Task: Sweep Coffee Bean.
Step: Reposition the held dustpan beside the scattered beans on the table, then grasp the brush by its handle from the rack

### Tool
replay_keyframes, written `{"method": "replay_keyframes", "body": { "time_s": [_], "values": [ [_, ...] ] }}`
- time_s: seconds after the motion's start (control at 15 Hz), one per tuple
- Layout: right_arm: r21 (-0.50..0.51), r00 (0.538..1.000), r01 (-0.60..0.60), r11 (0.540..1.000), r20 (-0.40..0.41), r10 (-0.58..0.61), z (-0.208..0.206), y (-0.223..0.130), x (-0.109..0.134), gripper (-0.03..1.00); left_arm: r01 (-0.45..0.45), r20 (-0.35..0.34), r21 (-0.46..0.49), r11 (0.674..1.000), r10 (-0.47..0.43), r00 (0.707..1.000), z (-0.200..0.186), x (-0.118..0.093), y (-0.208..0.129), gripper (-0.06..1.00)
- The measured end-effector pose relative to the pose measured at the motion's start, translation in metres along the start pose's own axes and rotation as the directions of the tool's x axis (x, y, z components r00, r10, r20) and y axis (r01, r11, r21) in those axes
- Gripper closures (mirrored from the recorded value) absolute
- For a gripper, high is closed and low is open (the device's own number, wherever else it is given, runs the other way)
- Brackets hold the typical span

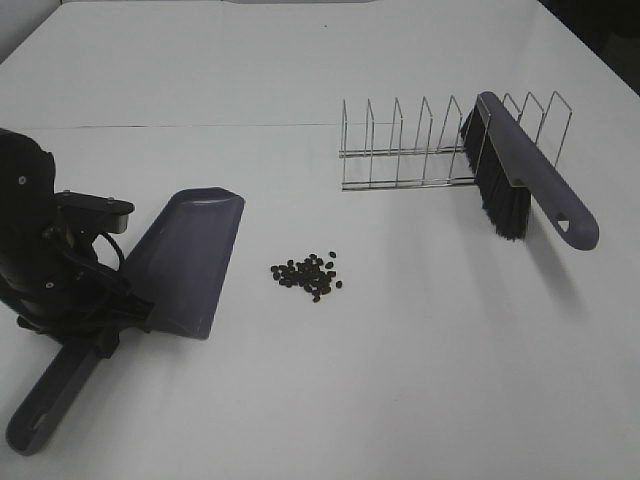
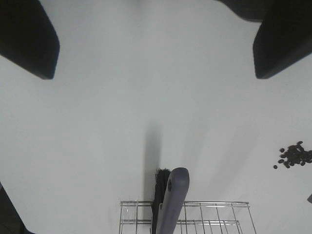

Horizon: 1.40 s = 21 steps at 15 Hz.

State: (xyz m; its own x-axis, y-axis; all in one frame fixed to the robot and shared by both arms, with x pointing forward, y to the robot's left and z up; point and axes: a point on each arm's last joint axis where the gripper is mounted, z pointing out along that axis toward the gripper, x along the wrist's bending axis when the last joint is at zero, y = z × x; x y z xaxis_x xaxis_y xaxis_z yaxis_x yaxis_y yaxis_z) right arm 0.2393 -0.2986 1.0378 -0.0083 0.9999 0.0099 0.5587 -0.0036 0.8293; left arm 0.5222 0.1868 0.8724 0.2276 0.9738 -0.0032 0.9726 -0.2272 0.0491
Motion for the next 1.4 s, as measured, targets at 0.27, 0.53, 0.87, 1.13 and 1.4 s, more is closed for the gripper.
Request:
{"method": "replay_keyframes", "body": {
  "time_s": [0.27,0.53,0.87,1.13,1.4],
  "values": [
    [0.170,1.000,-0.005,0.985,-0.005,0.006,0.015,0.042,0.001,-0.01,0.004,0.004,0.004,1.000,-0.004,1.000,0.000,0.000,0.000,0.63],
    [0.425,0.999,-0.025,0.905,-0.029,0.041,0.070,0.102,0.006,-0.01,0.004,0.004,0.004,1.000,-0.004,1.000,0.000,0.000,0.000,0.63],
    [0.585,0.997,-0.041,0.810,-0.035,0.076,0.161,0.169,0.009,-0.01,-0.002,0.003,0.008,1.000,0.002,1.000,0.000,0.000,-0.001,0.63],
    [0.677,0.997,0.021,0.736,-0.070,0.036,0.277,0.217,0.010,-0.01,-0.004,0.005,0.018,1.000,0.003,1.000,0.000,-0.001,-0.001,0.63],
    [0.740,0.995,0.037,0.672,-0.086,0.040,0.361,0.214,0.011,-0.01,0.001,0.008,0.020,1.000,-0.001,1.000,0.000,-0.001,-0.002,0.63]
  ]
}}
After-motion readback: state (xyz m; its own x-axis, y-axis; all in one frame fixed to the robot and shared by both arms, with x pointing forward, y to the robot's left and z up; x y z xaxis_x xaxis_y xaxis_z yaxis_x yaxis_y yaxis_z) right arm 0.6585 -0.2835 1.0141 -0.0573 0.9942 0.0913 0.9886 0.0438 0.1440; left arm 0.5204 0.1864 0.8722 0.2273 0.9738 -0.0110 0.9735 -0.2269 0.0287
